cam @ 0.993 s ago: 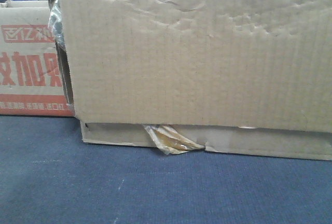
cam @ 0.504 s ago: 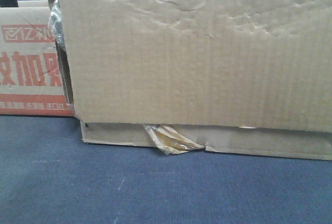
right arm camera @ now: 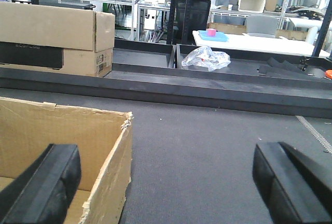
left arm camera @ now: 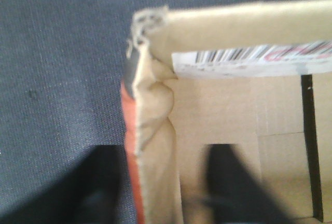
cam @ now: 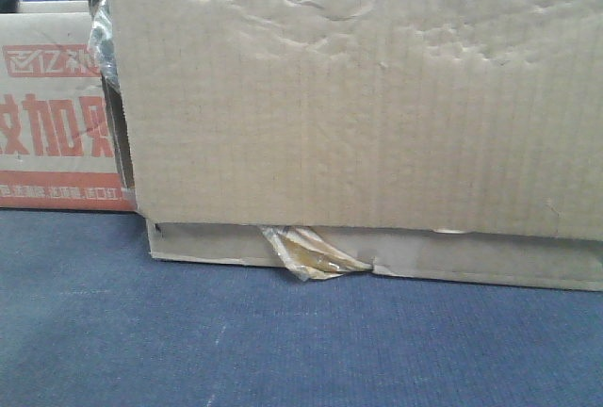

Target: Stack two boxes on right shelf middle

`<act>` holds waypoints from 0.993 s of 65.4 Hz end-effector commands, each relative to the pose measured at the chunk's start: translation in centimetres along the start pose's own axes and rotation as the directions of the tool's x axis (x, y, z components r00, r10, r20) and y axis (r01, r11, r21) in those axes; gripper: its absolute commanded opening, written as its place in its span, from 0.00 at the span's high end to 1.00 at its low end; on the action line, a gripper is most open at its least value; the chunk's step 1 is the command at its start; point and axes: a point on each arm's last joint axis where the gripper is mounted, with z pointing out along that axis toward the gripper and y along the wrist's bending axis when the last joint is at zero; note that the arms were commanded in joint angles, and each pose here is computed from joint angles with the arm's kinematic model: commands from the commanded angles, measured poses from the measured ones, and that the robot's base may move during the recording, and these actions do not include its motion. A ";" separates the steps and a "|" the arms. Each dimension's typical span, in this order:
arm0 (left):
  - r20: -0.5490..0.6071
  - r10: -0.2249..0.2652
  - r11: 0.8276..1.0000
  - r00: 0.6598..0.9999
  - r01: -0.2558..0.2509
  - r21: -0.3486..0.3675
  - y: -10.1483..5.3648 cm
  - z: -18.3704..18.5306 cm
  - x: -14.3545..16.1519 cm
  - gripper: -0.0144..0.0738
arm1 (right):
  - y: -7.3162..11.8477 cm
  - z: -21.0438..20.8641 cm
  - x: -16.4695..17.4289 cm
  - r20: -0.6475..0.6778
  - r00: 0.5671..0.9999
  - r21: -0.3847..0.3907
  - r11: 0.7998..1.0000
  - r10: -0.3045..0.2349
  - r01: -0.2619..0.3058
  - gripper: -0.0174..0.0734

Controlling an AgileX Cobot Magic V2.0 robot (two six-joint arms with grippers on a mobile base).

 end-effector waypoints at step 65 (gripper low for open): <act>0.668 -0.172 0.977 0.724 0.210 0.024 -3.0 -28.0 6.0 0.96 | 0.0 0.0 -0.3 0.013 1.000 0.003 1.000 -0.013 0.013 0.19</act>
